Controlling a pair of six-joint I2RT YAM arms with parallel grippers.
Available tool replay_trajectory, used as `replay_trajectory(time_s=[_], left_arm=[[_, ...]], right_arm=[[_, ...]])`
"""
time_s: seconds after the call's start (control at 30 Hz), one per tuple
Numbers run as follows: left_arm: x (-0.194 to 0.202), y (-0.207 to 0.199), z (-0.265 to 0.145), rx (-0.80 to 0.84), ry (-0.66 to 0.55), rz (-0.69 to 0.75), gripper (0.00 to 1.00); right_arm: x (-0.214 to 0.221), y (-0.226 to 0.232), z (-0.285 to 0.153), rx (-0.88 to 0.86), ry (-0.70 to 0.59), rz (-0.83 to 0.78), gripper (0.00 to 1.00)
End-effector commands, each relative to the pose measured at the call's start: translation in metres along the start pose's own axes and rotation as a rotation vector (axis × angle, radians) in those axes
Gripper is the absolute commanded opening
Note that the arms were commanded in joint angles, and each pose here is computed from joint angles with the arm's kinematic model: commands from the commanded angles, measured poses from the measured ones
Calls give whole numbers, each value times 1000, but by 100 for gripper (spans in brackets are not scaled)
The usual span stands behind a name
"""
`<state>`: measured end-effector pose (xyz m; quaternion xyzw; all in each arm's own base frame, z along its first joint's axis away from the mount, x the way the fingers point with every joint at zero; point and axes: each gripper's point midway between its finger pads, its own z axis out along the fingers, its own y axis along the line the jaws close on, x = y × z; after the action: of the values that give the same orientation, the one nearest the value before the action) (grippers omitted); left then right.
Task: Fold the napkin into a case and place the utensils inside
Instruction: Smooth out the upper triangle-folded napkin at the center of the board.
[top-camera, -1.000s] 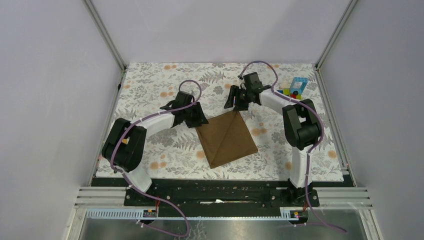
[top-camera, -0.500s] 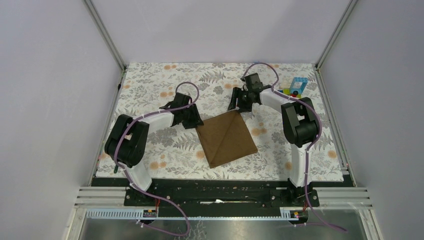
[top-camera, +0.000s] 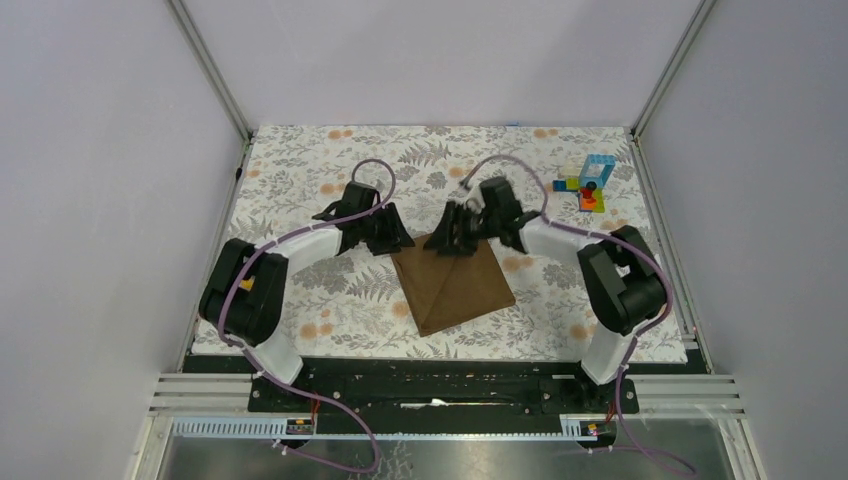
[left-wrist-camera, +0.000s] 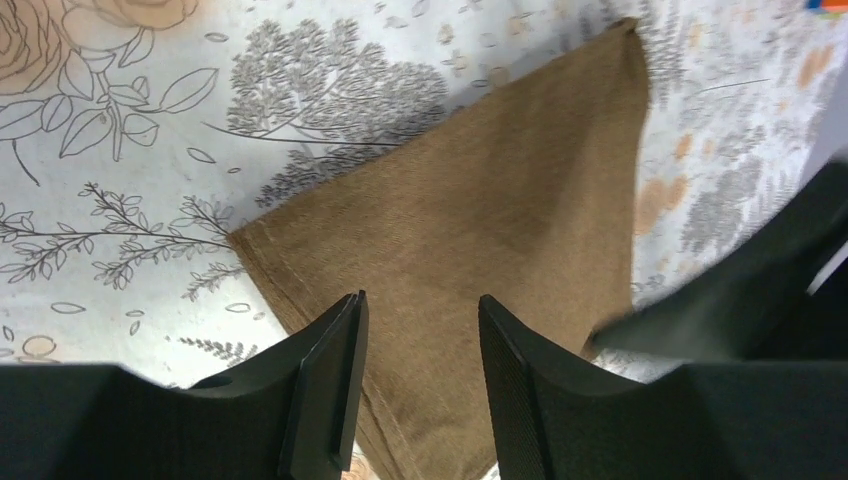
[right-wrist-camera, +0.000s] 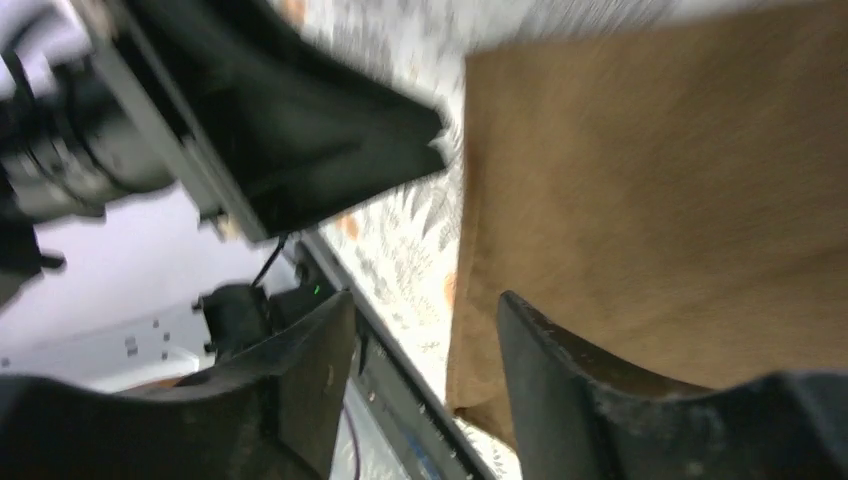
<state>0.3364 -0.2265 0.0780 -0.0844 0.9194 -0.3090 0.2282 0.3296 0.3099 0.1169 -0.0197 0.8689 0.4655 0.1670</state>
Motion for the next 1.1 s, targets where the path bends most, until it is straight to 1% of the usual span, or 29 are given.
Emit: replay_trajectory(time_s=[0.0,0.1,0.23,0.37,0.43,0.5,0.63,0.77,0.87,0.97,1.0,1.07], left_arm=[[-6,7,19,-4,-2,2,48],[-1,19,27,-29,11,-1,46],[12,32,33,-47,29,-17,44],[22,45,30,-80,32,-17,43],[22,43,26,-83,30,-9,43],[18,36,19,-66,25,2,44],[8,6,-2,13,23,28,48],[2,-10,-12,63,11,31,50],[4,-7,-5,60,17,20,52],[14,-2,12,91,58,4,51],[17,3,19,86,71,-3,50],[24,22,27,23,89,-11,49]], right_arm=[[61,44,19,-202,137,38,58],[91,38,30,-209,203,50,51],[124,21,33,-200,253,77,45],[154,2,31,-186,302,123,43],[165,0,30,-188,329,129,41],[169,-2,27,-170,335,118,40],[157,3,13,-76,304,18,42],[139,27,6,-96,271,-39,45],[138,31,14,-120,276,-30,47],[152,22,30,-149,329,15,45],[158,16,34,-144,348,33,44],[171,6,37,-145,376,62,43]])
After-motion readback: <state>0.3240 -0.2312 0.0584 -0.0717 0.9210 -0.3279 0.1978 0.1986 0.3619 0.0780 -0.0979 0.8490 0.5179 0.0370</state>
